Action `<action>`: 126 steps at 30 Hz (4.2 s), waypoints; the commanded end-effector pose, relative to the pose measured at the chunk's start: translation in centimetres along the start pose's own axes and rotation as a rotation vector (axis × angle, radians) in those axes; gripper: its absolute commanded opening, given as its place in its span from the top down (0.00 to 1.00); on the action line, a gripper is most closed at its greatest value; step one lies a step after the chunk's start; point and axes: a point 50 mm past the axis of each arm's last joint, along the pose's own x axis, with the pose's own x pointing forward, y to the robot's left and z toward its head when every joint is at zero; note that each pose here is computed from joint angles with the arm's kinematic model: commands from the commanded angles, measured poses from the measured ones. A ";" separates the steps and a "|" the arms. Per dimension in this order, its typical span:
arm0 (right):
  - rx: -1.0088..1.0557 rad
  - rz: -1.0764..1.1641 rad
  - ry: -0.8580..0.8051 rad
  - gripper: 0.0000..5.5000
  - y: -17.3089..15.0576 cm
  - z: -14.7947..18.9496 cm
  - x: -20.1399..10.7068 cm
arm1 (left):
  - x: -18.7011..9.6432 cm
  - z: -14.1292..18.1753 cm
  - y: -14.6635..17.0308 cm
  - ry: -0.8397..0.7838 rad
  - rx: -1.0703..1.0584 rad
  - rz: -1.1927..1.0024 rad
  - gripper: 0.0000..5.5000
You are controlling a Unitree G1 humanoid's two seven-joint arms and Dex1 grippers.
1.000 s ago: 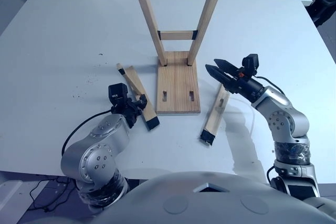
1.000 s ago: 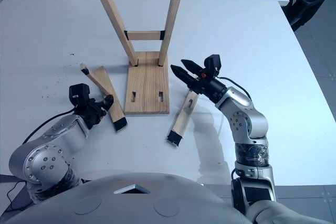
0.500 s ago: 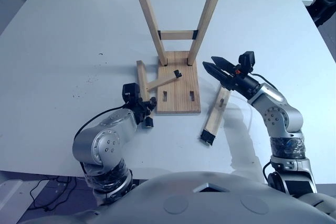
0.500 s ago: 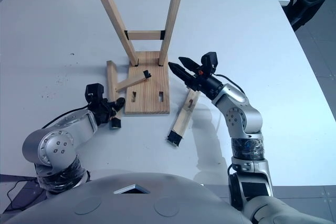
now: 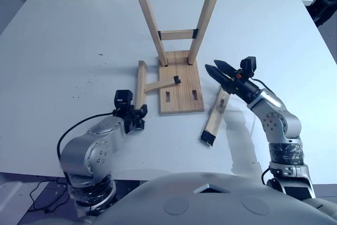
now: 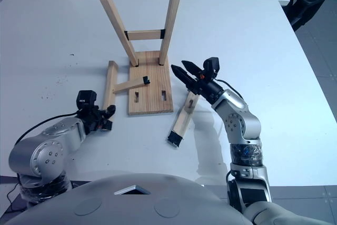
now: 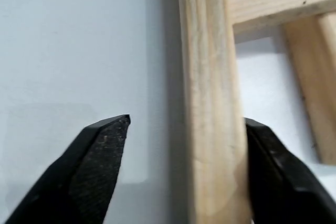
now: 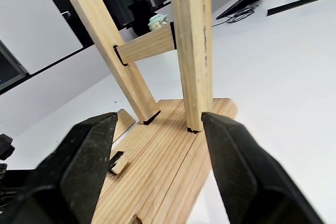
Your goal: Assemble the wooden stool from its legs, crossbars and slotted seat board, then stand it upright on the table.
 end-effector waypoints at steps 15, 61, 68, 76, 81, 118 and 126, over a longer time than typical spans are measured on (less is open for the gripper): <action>-0.193 -0.060 -0.245 0.47 0.0 8.6 -0.8 | 1.3 4.6 4.6 -0.235 -0.020 -0.106 0.80; 0.168 1.187 0.249 0.47 13.6 26.7 8.2 | -12.1 13.2 -6.0 -0.827 -0.377 -1.749 0.80; 0.222 1.381 0.247 0.47 15.9 27.3 8.7 | -11.9 12.6 -7.1 -0.765 -0.364 -1.836 0.80; 0.341 1.523 0.031 0.47 15.2 28.8 7.9 | -13.1 13.0 -8.5 -0.816 -0.423 -1.967 0.80; 0.495 1.567 -0.058 0.47 13.9 28.1 7.7 | -13.8 13.1 -9.5 -0.820 -0.467 -2.036 0.80; 0.565 1.683 0.141 0.47 16.6 24.7 9.9 | -11.9 11.5 -9.3 -0.678 -0.428 -1.990 0.80; 0.534 1.705 0.142 0.55 16.5 24.7 9.1 | -12.0 11.0 -9.3 -0.664 -0.411 -2.007 0.80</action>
